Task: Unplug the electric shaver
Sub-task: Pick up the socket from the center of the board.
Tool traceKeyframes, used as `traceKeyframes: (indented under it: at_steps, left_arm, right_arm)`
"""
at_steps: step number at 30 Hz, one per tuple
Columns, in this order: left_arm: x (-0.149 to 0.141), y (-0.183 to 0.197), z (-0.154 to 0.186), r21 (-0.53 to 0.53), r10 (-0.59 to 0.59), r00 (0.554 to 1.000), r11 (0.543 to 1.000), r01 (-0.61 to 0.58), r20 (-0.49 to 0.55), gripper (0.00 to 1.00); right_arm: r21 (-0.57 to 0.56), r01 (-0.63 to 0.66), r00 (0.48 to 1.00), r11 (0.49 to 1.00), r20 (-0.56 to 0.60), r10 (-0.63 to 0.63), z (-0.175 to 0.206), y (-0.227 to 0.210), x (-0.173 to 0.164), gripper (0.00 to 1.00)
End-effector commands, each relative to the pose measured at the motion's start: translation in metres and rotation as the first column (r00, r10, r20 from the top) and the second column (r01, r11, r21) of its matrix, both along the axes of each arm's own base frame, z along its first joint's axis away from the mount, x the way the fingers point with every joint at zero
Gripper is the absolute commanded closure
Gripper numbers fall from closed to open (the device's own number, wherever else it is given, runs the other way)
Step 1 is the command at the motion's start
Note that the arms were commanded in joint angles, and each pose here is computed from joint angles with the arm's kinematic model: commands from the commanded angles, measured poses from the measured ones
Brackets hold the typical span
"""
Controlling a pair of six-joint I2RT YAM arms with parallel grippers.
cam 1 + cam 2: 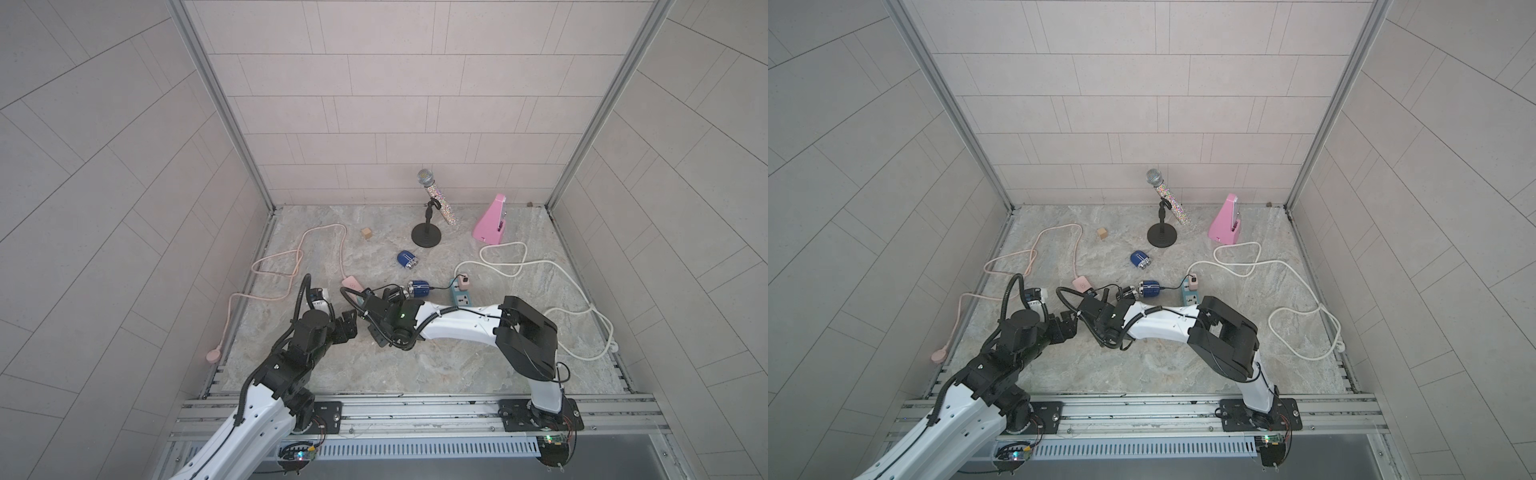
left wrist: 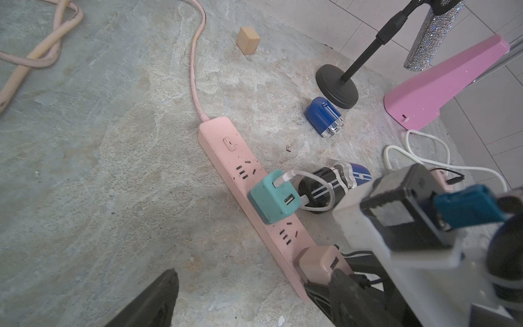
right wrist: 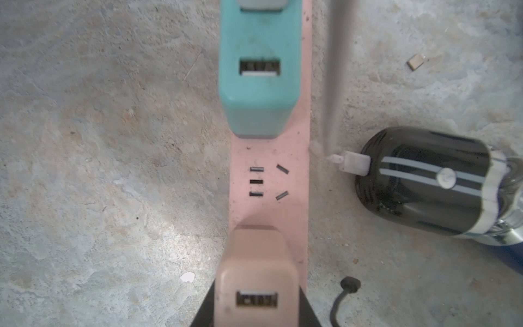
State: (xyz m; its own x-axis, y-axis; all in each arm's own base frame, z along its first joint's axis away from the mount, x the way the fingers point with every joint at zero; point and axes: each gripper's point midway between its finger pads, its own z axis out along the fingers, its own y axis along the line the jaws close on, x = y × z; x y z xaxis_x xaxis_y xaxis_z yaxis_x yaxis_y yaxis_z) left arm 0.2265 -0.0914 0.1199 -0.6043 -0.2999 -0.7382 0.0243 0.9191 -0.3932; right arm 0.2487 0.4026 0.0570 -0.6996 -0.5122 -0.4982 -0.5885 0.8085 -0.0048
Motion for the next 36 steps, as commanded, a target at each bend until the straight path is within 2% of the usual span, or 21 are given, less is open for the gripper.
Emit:
traceKeyframes:
  at_steps: [1, 8, 13, 16, 22, 28, 33, 36]
  left_arm:
    - [-0.002, -0.001, 0.004, -0.019, 0.003, 1.0, 1.0, -0.003, -0.003, 0.12]
    - [-0.009, -0.002, 0.001, -0.065, 0.0, 1.0, 0.998, -0.001, -0.013, 0.12]
    - [-0.011, -0.005, 0.004, -0.117, 0.0, 1.0, 0.993, 0.0, 0.0, 0.09]
    - [-0.013, -0.01, -0.009, -0.158, -0.008, 1.0, 0.987, 0.005, -0.016, 0.06]
    - [-0.013, -0.02, -0.018, -0.284, -0.004, 1.0, 0.959, 0.0, -0.013, 0.01]
    - [-0.01, -0.027, -0.015, -0.395, -0.004, 1.0, 0.918, 0.012, 0.02, 0.0]
    - [-0.006, -0.033, -0.016, -0.524, 0.01, 0.999, 0.851, 0.013, 0.042, 0.0]
    - [-0.005, -0.033, -0.016, -0.543, 0.012, 0.999, 0.84, 0.013, 0.042, 0.0]
  right_arm:
    - [0.052, 0.004, 1.0, 0.999, 0.0, -0.004, 0.019, 0.001, 0.003, 0.85]
    - [0.24, 0.043, 0.993, 0.97, -0.114, -0.016, 0.025, -0.004, 0.01, 0.91]
    - [0.279, 0.015, 0.997, 0.96, -0.08, 0.007, 0.048, -0.011, 0.012, 0.94]
    - [0.33, -0.008, 0.996, 0.944, -0.081, 0.037, 0.062, -0.007, 0.011, 0.95]
    - [0.512, 0.024, 0.981, 0.859, -0.175, 0.077, 0.076, 0.0, 0.013, 0.96]
    - [0.583, 0.048, 0.973, 0.811, -0.212, 0.095, 0.079, 0.0, 0.014, 0.99]
    - [0.677, 0.062, 0.967, 0.734, -0.224, 0.125, 0.092, 0.002, 0.015, 1.0]
    - [0.714, 0.071, 0.966, 0.696, -0.224, 0.132, 0.098, 0.003, 0.017, 1.0]
